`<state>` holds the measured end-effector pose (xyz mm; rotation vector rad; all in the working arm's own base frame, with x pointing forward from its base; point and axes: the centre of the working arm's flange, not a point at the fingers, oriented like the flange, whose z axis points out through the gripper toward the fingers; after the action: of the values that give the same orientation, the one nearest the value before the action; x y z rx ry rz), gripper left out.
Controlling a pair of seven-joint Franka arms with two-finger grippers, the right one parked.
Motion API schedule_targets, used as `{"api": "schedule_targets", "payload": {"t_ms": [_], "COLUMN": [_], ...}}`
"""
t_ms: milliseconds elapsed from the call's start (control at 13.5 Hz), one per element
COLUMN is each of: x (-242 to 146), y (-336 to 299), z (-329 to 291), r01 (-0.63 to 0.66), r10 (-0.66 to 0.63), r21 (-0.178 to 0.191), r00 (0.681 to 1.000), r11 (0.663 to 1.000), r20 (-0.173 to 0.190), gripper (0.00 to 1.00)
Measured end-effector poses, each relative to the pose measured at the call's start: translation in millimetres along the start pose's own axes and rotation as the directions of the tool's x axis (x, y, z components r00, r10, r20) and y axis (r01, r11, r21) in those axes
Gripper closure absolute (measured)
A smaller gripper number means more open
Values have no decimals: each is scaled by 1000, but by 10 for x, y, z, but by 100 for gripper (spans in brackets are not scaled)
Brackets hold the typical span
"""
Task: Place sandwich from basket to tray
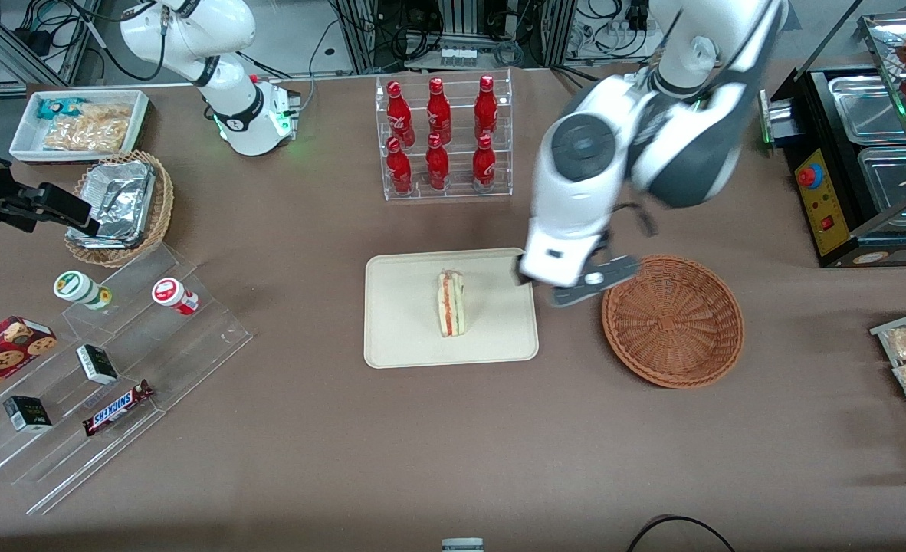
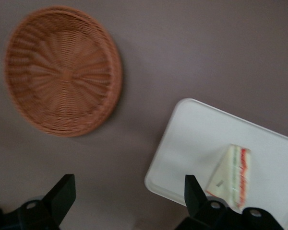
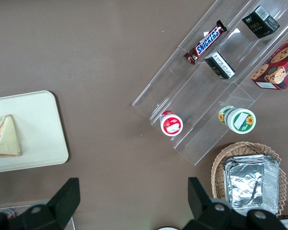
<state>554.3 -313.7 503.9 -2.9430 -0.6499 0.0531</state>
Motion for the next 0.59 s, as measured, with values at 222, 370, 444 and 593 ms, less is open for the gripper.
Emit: {"api": "schedule_targets", "payload": {"t_ms": [222,370,444,593], "x": [538,757,811,845], "y": [-967,-1535,-1782,-2184], "z": [-231,-360,-419,-525], "r01": [-47,-108,-145,-210], "r10": [45,104,139,203], "r21": [49,54,55,50], "r00": [998,991,985,972], "r11": [998,993,988,976], "r20": [48,82,99,122], "gripper": [0,0,0,0]}}
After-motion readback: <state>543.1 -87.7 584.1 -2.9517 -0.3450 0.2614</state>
